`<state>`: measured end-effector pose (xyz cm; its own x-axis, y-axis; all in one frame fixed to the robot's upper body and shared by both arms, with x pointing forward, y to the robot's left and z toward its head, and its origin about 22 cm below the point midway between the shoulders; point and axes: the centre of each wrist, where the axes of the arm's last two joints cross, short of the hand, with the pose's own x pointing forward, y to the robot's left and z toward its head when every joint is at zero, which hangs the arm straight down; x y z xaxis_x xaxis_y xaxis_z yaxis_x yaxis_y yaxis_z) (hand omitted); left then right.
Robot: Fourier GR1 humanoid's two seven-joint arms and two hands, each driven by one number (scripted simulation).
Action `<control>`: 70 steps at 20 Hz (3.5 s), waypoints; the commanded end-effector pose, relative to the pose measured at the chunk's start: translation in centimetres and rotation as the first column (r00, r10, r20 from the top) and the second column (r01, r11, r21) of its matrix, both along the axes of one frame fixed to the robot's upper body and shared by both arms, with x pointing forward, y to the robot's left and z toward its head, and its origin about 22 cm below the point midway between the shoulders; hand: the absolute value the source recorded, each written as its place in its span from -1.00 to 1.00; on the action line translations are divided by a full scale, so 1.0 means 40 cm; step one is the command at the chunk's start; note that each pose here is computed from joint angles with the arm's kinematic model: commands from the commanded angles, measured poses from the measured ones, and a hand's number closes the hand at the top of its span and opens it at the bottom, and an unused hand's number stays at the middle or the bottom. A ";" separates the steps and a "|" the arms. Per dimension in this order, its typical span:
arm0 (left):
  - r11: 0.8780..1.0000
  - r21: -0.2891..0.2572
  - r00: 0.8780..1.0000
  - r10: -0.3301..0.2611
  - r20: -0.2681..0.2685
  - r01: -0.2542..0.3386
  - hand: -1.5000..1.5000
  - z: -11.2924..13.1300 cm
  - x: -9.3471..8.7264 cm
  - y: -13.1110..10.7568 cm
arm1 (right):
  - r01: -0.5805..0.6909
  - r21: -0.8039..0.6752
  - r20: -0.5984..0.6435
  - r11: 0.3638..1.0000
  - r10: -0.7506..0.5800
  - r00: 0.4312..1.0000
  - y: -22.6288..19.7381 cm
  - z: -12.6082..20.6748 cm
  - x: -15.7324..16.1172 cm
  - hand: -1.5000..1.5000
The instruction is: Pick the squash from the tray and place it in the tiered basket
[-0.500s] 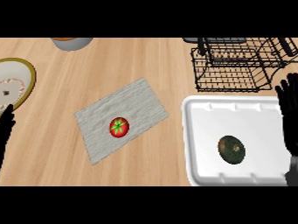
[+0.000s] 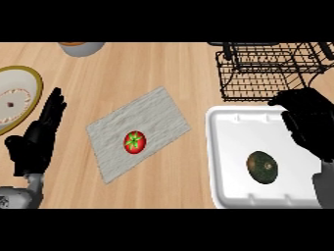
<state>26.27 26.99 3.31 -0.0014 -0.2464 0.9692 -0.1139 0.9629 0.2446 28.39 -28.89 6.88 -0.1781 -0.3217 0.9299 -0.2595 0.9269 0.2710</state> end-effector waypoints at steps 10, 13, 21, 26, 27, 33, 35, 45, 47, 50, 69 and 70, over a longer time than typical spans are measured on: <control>0.995 -0.064 0.993 -0.063 0.101 0.070 0.00 0.010 0.033 -0.138 | -0.622 -0.100 0.175 0.776 0.629 0.757 -0.313 0.061 -0.008 -1.00; 0.997 -0.042 0.993 -0.061 0.100 0.065 0.00 0.008 0.024 -0.134 | -0.590 -0.397 0.135 0.704 0.680 0.720 -0.367 0.227 -0.004 -1.00; 0.997 -0.054 0.997 -0.046 0.066 0.050 0.00 -0.010 0.017 -0.134 | -0.313 -0.861 0.081 0.400 0.716 0.693 -0.292 0.549 -0.074 -1.00; 0.996 -0.054 0.994 -0.065 0.083 0.070 0.00 -0.015 -0.007 -0.163 | -0.208 -0.944 0.035 0.255 0.708 0.706 -0.228 0.552 -0.135 -1.00; 0.996 -0.052 0.995 -0.065 0.080 0.069 0.00 -0.002 0.001 -0.143 | -0.199 -0.952 0.031 0.235 0.716 0.697 -0.193 0.528 -0.149 -1.00; 0.994 -0.068 0.994 -0.076 0.074 0.081 0.00 -0.009 0.002 -0.172 | -0.182 -0.971 -0.023 0.152 0.704 0.710 -0.141 0.480 -0.162 -1.00; 0.996 -0.041 0.994 -0.072 0.088 0.076 0.00 -0.011 0.019 -0.185 | -0.163 -0.978 -0.018 0.132 0.720 0.694 -0.104 0.458 -0.189 -1.00; 0.996 -0.063 0.995 -0.051 0.089 0.056 0.00 -0.005 0.038 -0.161 | -0.160 -0.986 -0.143 -0.039 0.682 0.717 -0.101 0.441 -0.210 -1.00; 0.996 -0.041 0.994 -0.070 0.082 0.074 0.00 -0.007 0.007 -0.183 | -0.166 -0.984 -0.171 -0.072 0.666 0.726 -0.088 0.408 -0.215 -1.00; 0.995 -0.055 0.994 -0.074 0.080 0.078 0.00 -0.013 0.059 -0.191 | -0.140 -0.985 -0.172 -0.102 0.666 0.726 -0.085 0.372 -0.193 -1.00; 0.996 -0.045 0.994 -0.071 0.088 0.075 0.00 -0.004 0.034 -0.193 | 0.098 -0.975 -0.083 -0.201 0.732 0.677 -0.117 0.195 -0.139 -1.00; 0.996 -0.050 0.994 -0.071 0.083 0.075 0.00 -0.010 -0.008 -0.209 | 0.120 -0.974 -0.058 -0.192 0.726 0.685 -0.166 0.199 -0.151 -1.00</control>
<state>26.95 19.69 2.82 -0.0927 -0.1875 0.9779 -0.0608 0.9813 0.1824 21.99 -34.59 15.72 -0.7961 0.5933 0.1194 -0.2629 -0.1613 -0.9512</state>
